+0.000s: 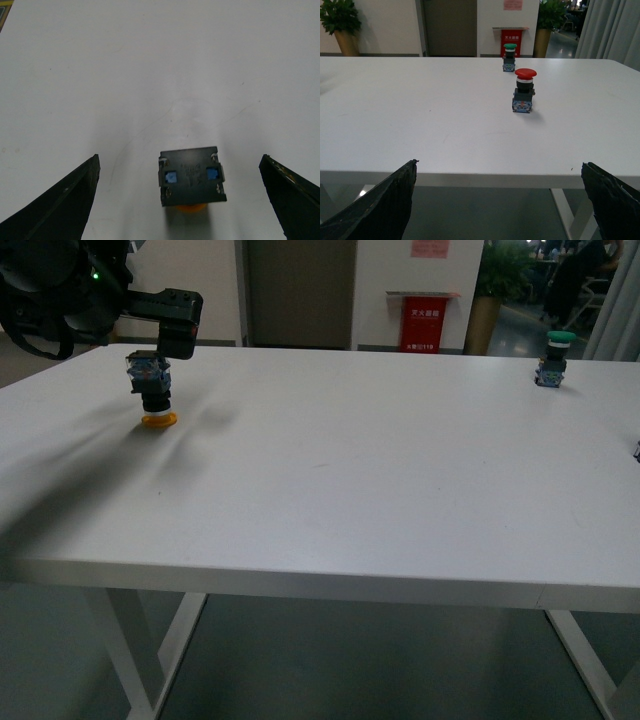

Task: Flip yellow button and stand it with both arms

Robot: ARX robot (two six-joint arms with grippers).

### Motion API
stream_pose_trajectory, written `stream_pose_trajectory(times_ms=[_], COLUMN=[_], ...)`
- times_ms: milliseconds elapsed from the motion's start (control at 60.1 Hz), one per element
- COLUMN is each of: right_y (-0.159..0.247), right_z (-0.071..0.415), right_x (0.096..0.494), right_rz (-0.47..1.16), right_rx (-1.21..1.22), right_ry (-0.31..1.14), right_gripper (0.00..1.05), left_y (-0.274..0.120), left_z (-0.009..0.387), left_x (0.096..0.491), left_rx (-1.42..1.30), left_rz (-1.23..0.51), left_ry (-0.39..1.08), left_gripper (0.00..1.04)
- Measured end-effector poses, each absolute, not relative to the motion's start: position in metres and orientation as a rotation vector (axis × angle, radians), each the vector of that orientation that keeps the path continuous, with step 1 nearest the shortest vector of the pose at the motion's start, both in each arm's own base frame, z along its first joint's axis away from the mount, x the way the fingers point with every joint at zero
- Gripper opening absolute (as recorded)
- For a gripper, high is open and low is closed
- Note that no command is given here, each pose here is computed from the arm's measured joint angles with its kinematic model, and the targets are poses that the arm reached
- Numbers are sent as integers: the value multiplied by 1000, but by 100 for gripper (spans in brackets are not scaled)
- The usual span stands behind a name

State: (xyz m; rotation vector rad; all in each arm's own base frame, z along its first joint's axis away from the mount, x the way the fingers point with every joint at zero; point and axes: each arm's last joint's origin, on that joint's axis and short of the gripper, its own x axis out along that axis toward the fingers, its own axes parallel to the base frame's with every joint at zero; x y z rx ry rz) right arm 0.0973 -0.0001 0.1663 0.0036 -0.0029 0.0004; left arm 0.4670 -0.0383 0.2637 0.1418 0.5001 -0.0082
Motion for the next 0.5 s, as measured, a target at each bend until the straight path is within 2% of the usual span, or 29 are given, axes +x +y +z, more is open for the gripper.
stream_pose_trajectory(times_ms=[299, 499], right_y=[0, 0], right_z=[166, 166], right_x=[97, 97], right_rz=[0, 0], right_rx=[4, 4], right_ry=[-3, -3], right_gripper=[98, 98], left_y=[-41, -41], left_z=[253, 249], left_x=[475, 478], left_rx=[117, 111], left_rz=[-4, -4], left_ry=[515, 519], left_gripper=[98, 66])
